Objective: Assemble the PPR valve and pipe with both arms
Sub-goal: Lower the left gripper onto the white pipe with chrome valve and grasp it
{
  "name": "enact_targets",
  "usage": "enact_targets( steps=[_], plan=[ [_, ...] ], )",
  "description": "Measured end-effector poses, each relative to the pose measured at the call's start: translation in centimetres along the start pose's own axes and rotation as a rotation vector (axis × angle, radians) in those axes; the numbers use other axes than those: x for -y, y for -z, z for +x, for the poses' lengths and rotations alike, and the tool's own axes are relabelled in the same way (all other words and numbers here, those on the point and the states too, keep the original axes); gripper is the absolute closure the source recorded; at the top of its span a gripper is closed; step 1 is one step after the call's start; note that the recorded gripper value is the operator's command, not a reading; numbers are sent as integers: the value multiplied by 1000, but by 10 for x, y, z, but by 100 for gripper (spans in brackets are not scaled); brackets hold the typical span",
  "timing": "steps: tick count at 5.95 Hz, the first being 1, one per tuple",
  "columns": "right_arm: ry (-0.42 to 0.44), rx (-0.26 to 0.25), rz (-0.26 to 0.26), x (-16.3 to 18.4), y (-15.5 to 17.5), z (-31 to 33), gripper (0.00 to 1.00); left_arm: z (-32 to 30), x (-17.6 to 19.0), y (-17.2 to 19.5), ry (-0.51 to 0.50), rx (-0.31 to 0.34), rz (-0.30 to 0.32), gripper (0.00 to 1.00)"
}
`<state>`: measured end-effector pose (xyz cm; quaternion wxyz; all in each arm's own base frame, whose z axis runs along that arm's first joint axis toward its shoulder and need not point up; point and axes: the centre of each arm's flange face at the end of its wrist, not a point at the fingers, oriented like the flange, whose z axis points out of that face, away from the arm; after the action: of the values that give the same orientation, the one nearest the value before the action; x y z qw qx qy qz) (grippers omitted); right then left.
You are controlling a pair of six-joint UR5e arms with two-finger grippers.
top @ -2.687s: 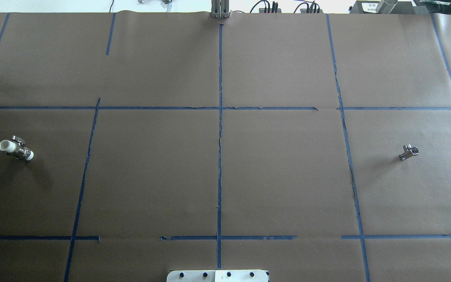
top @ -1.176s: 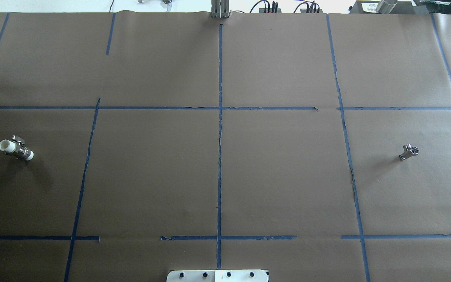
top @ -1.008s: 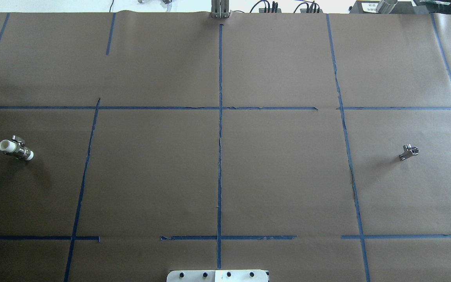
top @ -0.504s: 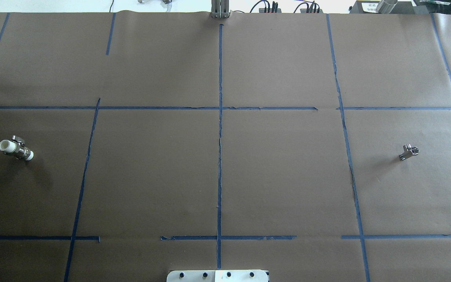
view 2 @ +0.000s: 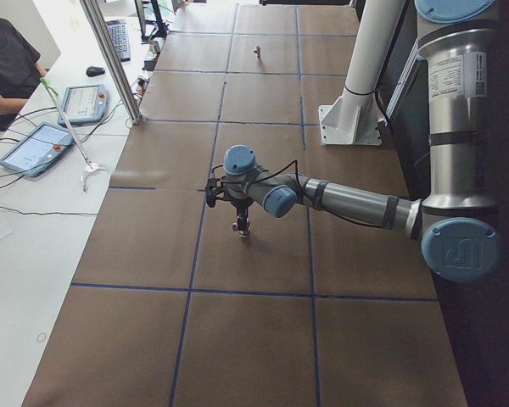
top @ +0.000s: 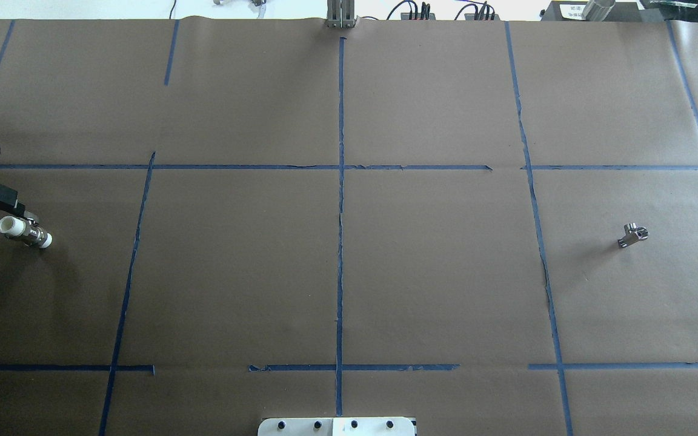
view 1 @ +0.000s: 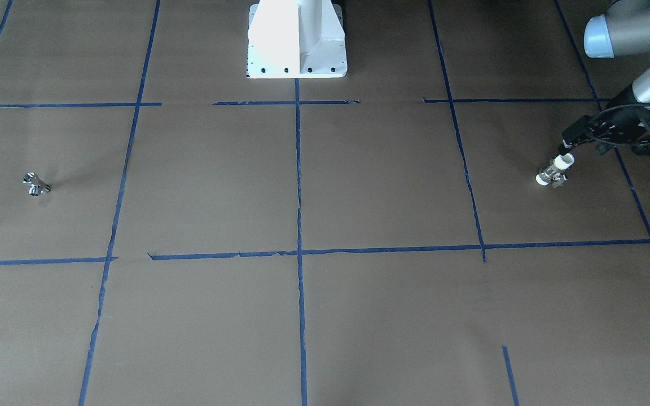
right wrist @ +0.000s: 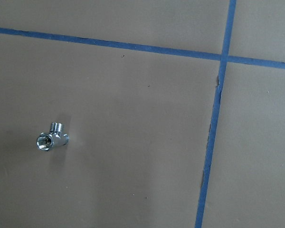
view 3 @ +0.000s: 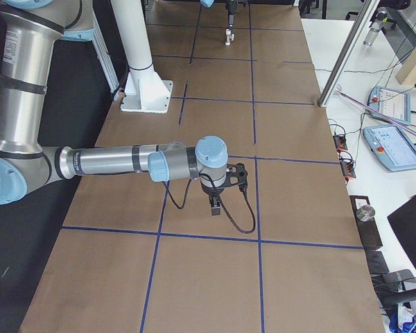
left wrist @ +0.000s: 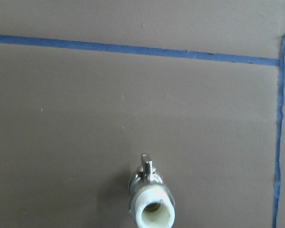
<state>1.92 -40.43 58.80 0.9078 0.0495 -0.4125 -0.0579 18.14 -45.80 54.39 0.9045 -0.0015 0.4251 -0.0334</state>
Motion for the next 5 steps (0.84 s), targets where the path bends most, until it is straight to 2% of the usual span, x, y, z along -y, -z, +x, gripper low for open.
enact_targets(
  steps=[4, 5],
  plan=[
    [-5, 20, -3, 0, -1, 0, 0, 3, -3, -40, -6, 34, -57, 2],
    [-6, 20, -3, 0, -1, 0, 0, 4, -5, -44, -10, 36, -66, 30]
  ],
)
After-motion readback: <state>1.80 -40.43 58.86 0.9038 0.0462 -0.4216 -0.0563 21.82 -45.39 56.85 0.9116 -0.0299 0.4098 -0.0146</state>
